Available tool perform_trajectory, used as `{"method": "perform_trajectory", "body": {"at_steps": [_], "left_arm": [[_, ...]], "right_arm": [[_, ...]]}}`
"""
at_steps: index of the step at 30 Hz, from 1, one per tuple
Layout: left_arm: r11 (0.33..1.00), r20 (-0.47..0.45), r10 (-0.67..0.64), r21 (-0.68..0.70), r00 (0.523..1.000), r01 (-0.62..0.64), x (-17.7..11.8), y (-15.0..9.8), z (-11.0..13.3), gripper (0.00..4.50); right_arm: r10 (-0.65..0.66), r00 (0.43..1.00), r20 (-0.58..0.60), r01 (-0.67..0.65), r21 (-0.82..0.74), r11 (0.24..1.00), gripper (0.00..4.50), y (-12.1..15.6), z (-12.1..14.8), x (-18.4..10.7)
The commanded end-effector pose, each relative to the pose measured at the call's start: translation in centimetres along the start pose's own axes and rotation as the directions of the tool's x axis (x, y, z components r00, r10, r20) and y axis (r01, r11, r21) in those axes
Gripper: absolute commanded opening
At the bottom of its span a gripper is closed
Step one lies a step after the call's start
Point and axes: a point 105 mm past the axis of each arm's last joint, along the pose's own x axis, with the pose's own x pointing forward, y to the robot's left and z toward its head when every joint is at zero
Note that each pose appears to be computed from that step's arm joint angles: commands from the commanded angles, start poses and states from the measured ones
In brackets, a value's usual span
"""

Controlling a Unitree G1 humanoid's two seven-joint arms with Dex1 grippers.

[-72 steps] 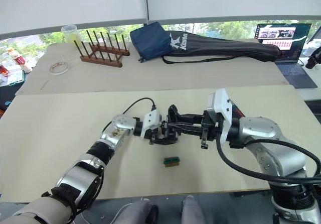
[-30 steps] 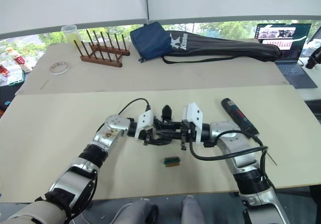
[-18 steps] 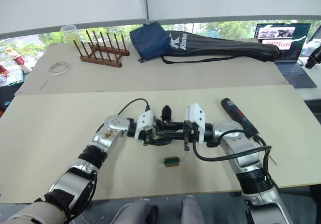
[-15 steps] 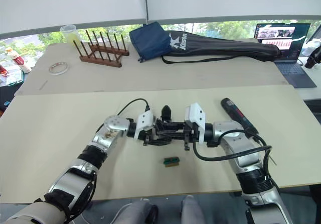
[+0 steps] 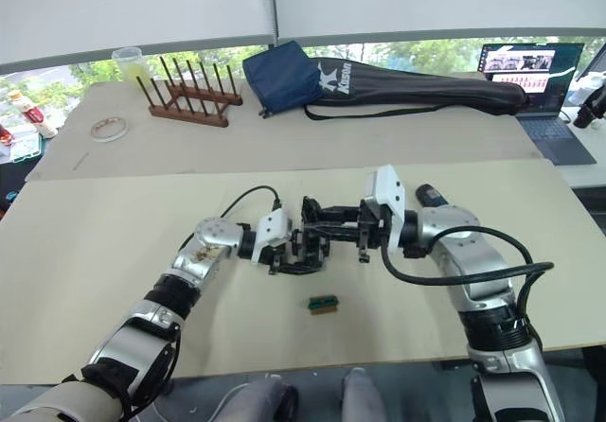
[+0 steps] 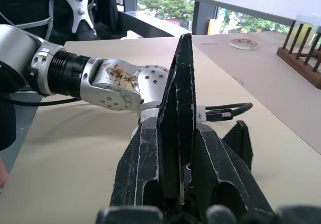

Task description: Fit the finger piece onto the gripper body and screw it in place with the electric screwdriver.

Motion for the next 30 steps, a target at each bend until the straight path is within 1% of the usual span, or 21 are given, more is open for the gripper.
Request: {"method": "perform_trajectory", "body": {"at_steps": [1, 7, 14, 26, 30], "left_arm": [[1.000, 0.029, 0.007, 0.021, 1.000, -0.008, 0.0, 0.2, 0.9, 2.37], [1.000, 0.032, 0.007, 0.019, 0.999, -0.008, 0.2, 0.2, 1.0, 2.37], [1.000, 0.035, 0.002, 0.016, 0.999, -0.003, 0.4, 0.0, 0.9, 2.37], [1.000, 0.031, 0.001, 0.018, 1.000, -0.001, 0.3, 0.0, 0.9, 2.37], [1.000, 0.027, 0.003, 0.021, 1.000, -0.003, 0.1, 0.1, 0.9, 2.37]], "right_arm": [[0.031, 0.999, 0.017, -0.031, -0.021, 0.999, 0.39, 0.8, 0.2, 0.4], [0.051, 0.999, 0.017, -0.051, -0.013, 0.999, 0.39, 1.3, -0.4, 1.4], [0.054, 0.998, -0.020, -0.054, 0.004, 0.999, 0.39, 1.4, -2.2, 1.8], [0.051, 0.994, -0.099, -0.047, 0.048, 0.998, 0.39, 1.5, -5.0, 1.2], [0.040, 0.993, -0.110, -0.032, 0.076, 0.997, 0.39, 1.3, -5.7, 0.1]]}}
